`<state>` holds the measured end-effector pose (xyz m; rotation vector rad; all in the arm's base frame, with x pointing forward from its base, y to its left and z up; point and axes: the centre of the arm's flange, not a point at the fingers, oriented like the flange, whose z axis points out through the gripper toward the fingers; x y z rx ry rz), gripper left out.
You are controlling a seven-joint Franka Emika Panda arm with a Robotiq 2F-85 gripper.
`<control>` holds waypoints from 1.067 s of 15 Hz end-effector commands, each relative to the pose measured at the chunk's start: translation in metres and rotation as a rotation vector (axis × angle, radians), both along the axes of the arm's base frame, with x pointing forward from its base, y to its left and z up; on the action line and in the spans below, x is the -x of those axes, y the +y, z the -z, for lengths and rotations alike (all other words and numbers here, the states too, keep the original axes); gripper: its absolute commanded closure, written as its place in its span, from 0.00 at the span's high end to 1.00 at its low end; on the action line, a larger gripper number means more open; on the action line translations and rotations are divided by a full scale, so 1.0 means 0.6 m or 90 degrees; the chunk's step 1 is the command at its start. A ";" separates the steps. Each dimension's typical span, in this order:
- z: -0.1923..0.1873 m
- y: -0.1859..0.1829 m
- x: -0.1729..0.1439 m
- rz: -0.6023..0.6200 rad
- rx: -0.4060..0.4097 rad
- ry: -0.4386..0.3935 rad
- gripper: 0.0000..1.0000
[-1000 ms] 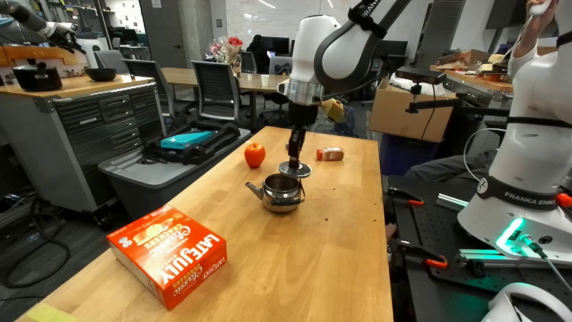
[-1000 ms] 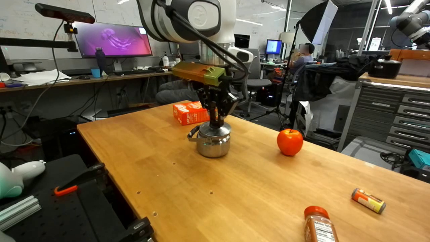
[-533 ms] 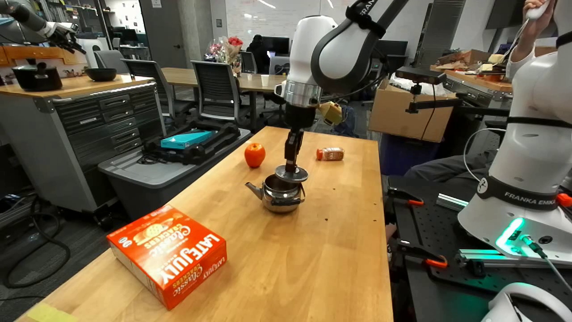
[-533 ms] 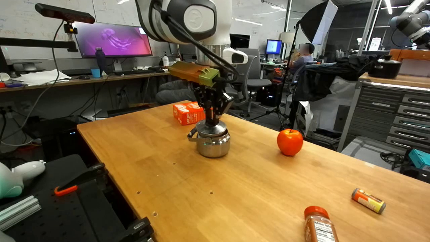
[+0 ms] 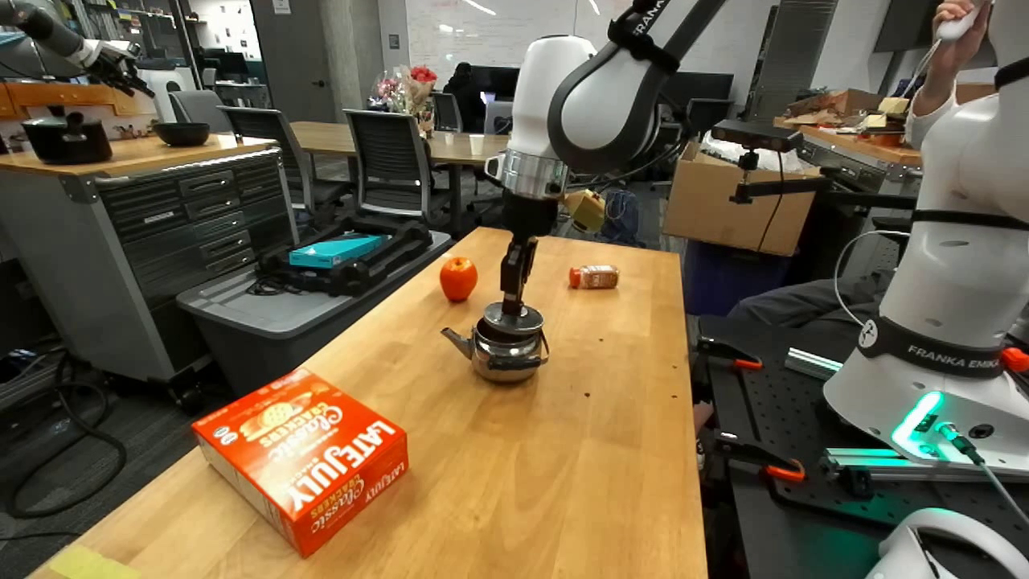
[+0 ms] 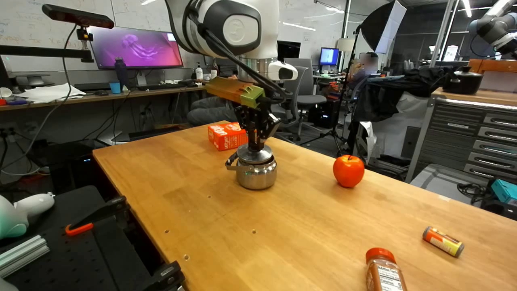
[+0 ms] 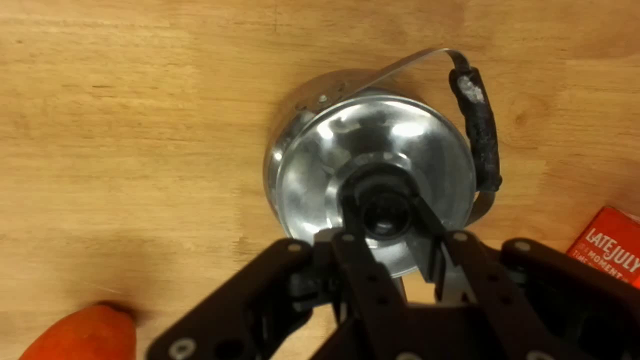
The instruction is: Use the silver lid to cover the silver teapot
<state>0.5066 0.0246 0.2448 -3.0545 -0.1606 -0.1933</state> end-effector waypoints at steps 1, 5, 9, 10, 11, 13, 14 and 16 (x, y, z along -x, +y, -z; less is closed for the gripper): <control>0.005 0.013 -0.021 0.013 -0.014 -0.023 0.07; 0.016 0.017 -0.031 0.016 -0.014 -0.026 0.07; 0.030 0.018 -0.035 0.022 -0.001 -0.028 0.07; 0.031 0.018 -0.037 0.024 0.002 -0.030 0.07; 0.031 0.018 -0.038 0.026 0.005 -0.032 0.07; 0.030 0.018 -0.039 0.030 0.015 -0.036 0.07; 0.030 0.019 -0.038 0.031 0.018 -0.037 0.07; 0.026 0.021 -0.034 0.032 0.023 -0.041 0.07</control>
